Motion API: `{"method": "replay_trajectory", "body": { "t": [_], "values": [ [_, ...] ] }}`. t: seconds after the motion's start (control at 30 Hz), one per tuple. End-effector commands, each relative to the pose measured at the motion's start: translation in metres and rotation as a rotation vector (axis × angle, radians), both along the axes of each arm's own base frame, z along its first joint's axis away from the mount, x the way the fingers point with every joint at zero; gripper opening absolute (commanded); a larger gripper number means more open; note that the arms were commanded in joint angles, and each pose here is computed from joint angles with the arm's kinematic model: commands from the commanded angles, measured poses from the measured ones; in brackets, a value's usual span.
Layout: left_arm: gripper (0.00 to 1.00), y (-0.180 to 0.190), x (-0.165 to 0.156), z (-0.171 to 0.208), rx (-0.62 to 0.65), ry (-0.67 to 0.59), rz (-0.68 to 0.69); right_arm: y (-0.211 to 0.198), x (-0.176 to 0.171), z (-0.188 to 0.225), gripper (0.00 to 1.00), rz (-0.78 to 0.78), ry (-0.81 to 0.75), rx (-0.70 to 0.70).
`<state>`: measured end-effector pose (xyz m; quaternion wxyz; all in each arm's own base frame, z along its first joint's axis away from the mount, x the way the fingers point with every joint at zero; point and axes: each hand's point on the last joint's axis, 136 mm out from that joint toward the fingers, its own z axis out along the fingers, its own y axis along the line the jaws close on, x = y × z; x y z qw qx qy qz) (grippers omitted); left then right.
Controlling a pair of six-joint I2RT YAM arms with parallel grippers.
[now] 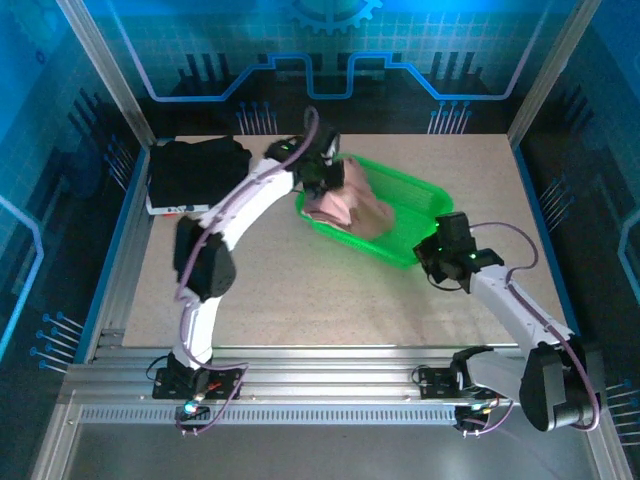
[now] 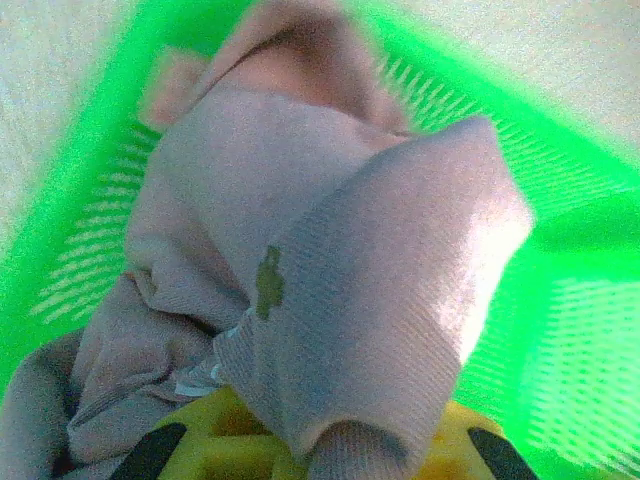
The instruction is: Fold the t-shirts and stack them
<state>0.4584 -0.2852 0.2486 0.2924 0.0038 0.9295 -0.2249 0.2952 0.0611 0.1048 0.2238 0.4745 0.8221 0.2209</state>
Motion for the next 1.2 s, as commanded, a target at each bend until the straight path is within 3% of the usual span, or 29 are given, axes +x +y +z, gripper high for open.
{"method": "replay_trajectory", "body": {
  "t": [0.0,0.13,0.23,0.3,0.47,0.7,1.03,1.1,1.13,1.17],
  "values": [
    [0.00,0.025,-0.039,0.181,-0.229,-0.367,-0.004,-0.034,0.012,0.001,0.00,-0.186,-0.039,0.027],
    [0.00,0.049,-0.089,0.257,-0.338,-0.506,-0.025,-0.073,0.020,-0.008,0.00,-0.359,-0.040,0.057],
    [0.00,0.062,-0.118,0.269,-0.356,-0.523,-0.040,-0.102,0.030,-0.008,0.00,-0.474,-0.049,0.051],
    [0.00,0.067,-0.128,0.258,-0.342,-0.503,-0.046,-0.119,0.039,-0.006,0.00,-0.544,-0.058,0.046],
    [0.00,0.070,-0.139,0.189,-0.287,-0.357,-0.040,-0.154,0.064,-0.005,0.00,-0.671,-0.067,0.027],
    [0.00,0.053,-0.144,0.102,-0.340,-0.151,-0.053,-0.176,0.093,-0.012,0.00,-0.826,-0.049,0.048],
    [0.00,0.024,-0.141,0.045,-0.423,0.034,-0.093,-0.185,0.119,-0.019,0.00,-0.846,-0.012,0.032],
    [0.00,0.030,-0.134,0.023,-0.416,0.085,-0.050,-0.182,0.118,-0.024,0.15,-0.838,-0.004,0.043],
    [0.15,0.032,-0.129,0.012,-0.424,0.122,-0.032,-0.181,0.119,-0.025,0.29,-0.828,-0.009,0.051],
    [0.42,0.034,-0.124,0.001,-0.429,0.156,-0.020,-0.178,0.121,-0.025,0.46,-0.805,-0.018,0.065]
  ]
}}
